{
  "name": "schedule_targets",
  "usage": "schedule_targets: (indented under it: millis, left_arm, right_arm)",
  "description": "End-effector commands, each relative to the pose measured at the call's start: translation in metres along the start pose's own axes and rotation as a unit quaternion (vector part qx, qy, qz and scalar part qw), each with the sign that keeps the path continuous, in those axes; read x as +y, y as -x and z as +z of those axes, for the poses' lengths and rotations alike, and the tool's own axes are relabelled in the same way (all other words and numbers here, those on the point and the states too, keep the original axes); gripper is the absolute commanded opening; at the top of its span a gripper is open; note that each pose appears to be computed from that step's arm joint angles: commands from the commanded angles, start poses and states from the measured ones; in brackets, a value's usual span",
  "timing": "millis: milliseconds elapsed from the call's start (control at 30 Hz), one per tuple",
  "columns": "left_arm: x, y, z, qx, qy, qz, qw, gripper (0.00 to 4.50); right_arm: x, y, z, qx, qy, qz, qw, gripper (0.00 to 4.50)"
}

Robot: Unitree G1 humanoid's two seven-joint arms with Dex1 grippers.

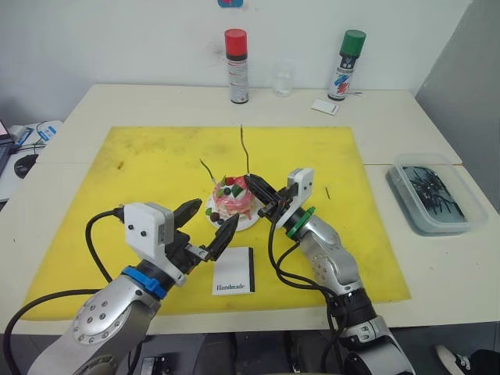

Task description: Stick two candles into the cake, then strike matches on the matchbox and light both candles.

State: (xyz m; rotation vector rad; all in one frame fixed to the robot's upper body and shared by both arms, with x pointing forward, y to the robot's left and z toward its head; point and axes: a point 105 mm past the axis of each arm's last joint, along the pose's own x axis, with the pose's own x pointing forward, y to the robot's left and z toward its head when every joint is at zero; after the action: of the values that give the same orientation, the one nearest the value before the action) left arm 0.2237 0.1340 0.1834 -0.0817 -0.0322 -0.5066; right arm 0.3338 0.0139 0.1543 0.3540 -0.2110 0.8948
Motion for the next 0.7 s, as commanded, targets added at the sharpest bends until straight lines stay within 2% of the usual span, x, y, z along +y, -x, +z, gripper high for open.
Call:
schedule_targets:
  millis: [33,700]
  left_arm:
    - [-0.0047,0.0015,0.0077,-0.012,-0.010,-0.007,1.000,4.50]
    - [-0.0078,-0.0037,0.0078,-0.011,-0.012,-0.025,1.000,4.50]
  right_arm:
    - [0.0094,-0.0069,0.0105,-0.028,-0.001,0.015,0.999,0.05]
    - [0.0120,-0.0089,0.0146,-0.036,-0.002,0.017,0.999,0.05]
